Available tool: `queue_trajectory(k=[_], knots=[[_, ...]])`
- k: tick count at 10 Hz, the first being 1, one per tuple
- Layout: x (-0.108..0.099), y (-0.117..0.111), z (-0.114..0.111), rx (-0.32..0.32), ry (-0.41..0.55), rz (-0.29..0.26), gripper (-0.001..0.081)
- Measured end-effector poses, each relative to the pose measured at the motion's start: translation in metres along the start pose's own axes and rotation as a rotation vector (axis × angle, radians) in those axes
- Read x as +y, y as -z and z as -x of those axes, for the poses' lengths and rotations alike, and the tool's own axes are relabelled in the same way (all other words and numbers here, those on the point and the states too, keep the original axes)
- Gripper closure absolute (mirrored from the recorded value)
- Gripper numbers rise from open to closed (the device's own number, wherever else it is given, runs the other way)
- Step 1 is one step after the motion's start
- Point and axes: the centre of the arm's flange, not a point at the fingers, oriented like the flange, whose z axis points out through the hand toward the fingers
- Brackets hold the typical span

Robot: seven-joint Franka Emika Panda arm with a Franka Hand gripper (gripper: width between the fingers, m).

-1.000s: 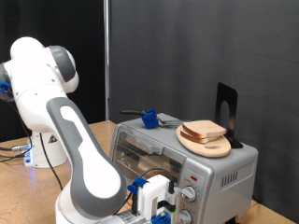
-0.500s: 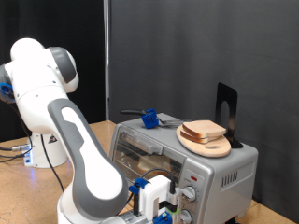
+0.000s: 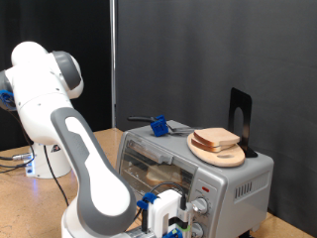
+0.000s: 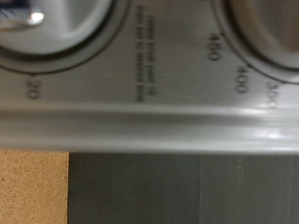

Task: Make a piece of toast with the oven

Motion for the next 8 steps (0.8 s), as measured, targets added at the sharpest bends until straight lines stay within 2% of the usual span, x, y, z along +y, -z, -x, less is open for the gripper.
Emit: queue_trajectory(k=[1, 2, 3, 8], knots=[[0.0035, -0.0001, -0.0029, 0.003, -0.001, -0.001, 0.0572], [0.0057, -0.0002, -0.0047, 0.004, -0.002, -0.002, 0.074], [0.0068, -0.0003, -0.0059, 0.005, -0.003, -0.003, 0.0785], [0.0054, -0.0016, -0.0086, 0.005, -0.016, -0.005, 0.0805]])
